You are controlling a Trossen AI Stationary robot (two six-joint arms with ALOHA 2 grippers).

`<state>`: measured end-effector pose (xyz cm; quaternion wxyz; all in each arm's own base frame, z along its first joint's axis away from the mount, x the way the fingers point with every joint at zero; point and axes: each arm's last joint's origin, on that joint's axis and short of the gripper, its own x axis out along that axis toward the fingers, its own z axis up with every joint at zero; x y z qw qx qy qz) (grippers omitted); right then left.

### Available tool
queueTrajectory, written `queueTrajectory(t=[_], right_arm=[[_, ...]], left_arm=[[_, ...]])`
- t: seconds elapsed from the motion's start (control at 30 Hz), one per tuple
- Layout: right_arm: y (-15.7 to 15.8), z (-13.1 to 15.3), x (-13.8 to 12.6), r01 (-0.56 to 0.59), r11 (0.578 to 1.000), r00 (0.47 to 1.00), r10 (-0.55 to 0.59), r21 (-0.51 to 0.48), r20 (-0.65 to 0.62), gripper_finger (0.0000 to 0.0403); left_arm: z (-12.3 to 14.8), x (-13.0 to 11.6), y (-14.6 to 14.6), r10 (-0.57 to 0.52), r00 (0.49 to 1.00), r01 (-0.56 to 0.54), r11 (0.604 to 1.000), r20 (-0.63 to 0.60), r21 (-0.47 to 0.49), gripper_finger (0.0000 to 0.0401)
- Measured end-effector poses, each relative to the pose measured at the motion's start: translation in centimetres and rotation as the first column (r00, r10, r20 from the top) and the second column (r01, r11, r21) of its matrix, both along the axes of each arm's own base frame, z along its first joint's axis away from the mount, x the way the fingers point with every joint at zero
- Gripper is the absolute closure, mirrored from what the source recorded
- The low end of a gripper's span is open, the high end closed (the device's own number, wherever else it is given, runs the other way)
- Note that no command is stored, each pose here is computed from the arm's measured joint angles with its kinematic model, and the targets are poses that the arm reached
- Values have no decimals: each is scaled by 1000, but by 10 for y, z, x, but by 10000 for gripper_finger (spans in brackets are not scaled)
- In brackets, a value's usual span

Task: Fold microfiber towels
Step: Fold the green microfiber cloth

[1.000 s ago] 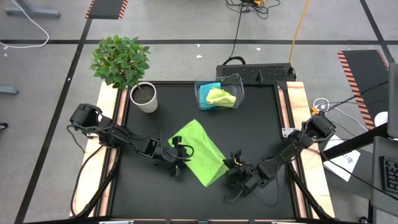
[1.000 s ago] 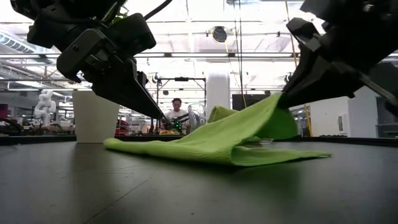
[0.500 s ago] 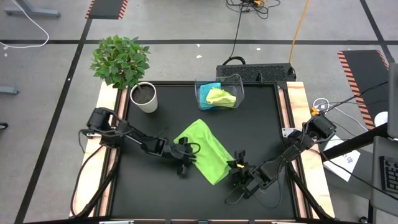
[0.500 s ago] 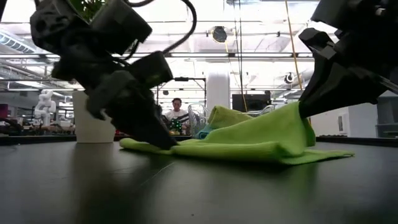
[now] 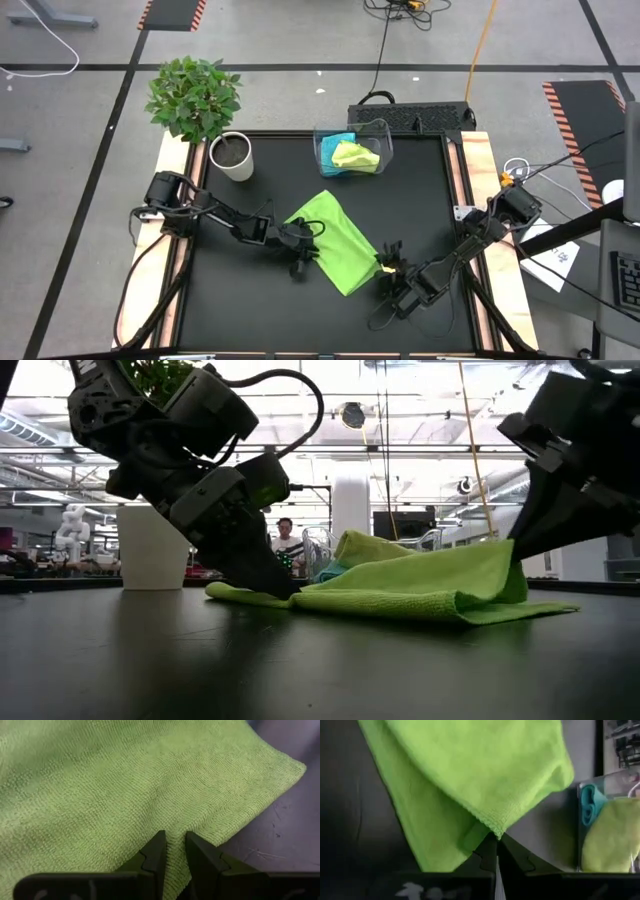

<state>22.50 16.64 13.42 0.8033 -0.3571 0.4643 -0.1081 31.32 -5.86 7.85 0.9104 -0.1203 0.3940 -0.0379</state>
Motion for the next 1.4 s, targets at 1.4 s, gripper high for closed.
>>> queueTrajectory(t=[1.4], right_arm=[[13,-29,-21,64,988,974,-32,138,-223,402]], left_arm=[[0,-1,-2,-52,999,52,999,-5,-2,320]])
